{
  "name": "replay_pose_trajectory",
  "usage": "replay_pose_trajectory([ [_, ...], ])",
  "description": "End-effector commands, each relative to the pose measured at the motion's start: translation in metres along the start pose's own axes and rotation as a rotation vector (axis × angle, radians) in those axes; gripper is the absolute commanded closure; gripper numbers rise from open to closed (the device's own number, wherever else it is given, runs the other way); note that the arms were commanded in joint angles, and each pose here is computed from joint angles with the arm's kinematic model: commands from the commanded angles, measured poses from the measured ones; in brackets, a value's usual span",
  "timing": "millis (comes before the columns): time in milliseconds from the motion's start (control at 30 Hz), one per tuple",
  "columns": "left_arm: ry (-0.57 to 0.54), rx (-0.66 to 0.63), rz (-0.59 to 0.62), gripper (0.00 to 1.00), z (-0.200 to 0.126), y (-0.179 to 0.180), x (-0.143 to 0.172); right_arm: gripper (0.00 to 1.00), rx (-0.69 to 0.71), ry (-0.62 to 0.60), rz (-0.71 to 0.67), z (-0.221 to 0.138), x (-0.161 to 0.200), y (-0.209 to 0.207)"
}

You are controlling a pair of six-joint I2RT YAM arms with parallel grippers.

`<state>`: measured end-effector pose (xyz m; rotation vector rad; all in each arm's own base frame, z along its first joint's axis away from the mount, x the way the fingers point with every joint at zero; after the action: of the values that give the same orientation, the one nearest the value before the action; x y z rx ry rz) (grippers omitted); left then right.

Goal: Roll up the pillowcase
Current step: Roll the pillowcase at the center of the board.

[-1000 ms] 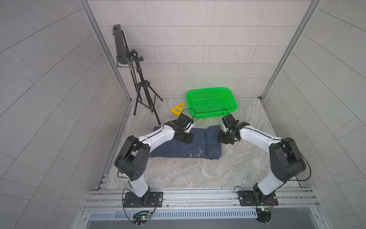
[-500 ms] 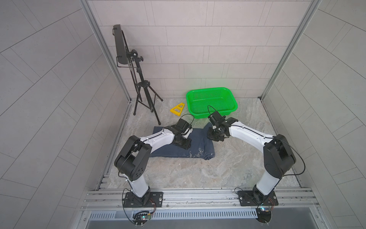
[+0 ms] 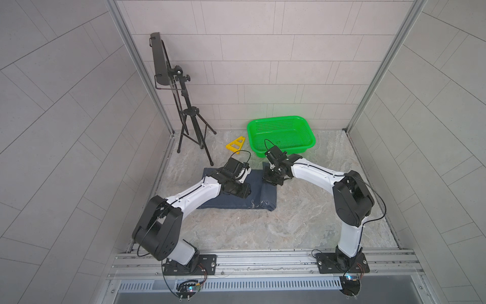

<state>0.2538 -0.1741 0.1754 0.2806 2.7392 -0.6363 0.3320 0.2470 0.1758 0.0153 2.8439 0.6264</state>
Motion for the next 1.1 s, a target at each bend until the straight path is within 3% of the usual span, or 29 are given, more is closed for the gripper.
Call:
replay_pose_trajectory([
  [0, -0.018, 0.023, -0.023, 0.52, -0.012, -0.002, 0.003, 0.79, -0.059, 0.019, -0.013, 0.011, 0.001, 0.013],
  [367, -0.053, 0.126, -0.079, 0.52, -0.014, -0.017, 0.007, 0.75, -0.191, 0.024, -0.036, 0.036, -0.014, 0.023],
  [533, -0.071, 0.159, -0.058, 0.53, -0.003, -0.033, 0.003, 0.7, -0.23, -0.017, -0.039, 0.021, -0.025, 0.013],
  [767, -0.029, 0.129, 0.005, 0.55, 0.024, -0.042, 0.009, 0.68, -0.287, -0.056, -0.036, 0.011, -0.037, 0.006],
  [867, -0.019, 0.128, 0.006, 0.55, 0.032, -0.04, 0.013, 0.7, -0.337, -0.077, -0.028, 0.015, -0.049, 0.003],
  [1067, 0.033, 0.05, 0.048, 0.55, 0.044, -0.03, 0.021, 0.73, -0.311, -0.083, -0.018, 0.036, -0.062, -0.012],
])
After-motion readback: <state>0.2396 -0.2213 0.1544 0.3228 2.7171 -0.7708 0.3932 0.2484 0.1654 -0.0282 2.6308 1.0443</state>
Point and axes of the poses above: each gripper's point midway between its finger pads, its own z axis out along the fingers, its own y axis along the line the jaws close on, x = y × z, the point moved 10 cm from there along -z, back along the fingers, and after that the axes turned 13 degrees about -z, right-handed, at the moved point
